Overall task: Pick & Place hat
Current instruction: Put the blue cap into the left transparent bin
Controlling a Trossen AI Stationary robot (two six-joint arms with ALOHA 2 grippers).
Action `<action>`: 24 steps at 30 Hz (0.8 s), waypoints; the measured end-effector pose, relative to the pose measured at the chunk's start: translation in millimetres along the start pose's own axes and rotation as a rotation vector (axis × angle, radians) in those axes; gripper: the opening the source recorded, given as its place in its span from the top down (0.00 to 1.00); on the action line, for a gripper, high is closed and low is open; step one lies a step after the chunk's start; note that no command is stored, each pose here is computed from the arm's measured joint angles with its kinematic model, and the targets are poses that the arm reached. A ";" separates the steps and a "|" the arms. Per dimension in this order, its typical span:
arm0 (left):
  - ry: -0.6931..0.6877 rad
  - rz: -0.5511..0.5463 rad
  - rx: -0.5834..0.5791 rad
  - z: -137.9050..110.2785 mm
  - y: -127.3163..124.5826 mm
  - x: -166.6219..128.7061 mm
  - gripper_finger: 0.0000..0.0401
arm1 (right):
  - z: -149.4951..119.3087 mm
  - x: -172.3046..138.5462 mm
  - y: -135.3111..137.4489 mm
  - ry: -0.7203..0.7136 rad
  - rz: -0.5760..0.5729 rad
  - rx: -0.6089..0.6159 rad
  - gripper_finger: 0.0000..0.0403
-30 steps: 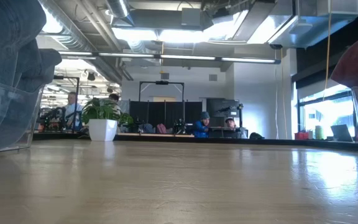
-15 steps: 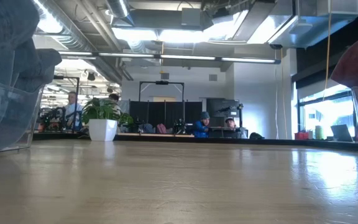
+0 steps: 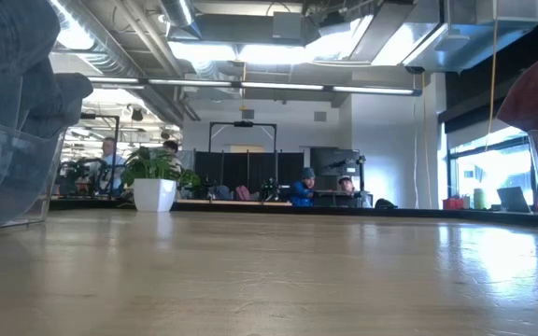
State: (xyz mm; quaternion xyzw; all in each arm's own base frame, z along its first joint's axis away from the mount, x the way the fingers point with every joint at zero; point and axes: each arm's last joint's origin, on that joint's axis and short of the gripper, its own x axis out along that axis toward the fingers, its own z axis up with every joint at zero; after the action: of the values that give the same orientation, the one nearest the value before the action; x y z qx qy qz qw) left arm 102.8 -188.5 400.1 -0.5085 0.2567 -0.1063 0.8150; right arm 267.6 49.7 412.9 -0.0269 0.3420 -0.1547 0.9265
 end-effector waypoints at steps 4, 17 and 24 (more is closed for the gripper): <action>-0.044 0.051 -0.008 -6.2 5.5 -4.5 0.94 | 0.0 0.2 -0.4 0.001 0.000 -0.003 0.59; -0.022 0.298 -0.055 -10.2 35.3 -15.3 0.94 | 0.0 0.2 -0.4 0.001 0.001 -0.004 0.59; -0.029 0.378 -0.055 -5.8 44.8 -21.6 0.94 | 0.0 0.2 -0.4 0.002 0.001 -0.011 0.59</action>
State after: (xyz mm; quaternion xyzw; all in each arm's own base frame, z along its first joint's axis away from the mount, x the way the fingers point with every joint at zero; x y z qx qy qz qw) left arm 77.5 -163.0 365.2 -0.4747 0.3386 0.0632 0.8100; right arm 267.7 49.3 412.8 -0.0317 0.3437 -0.1526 0.9261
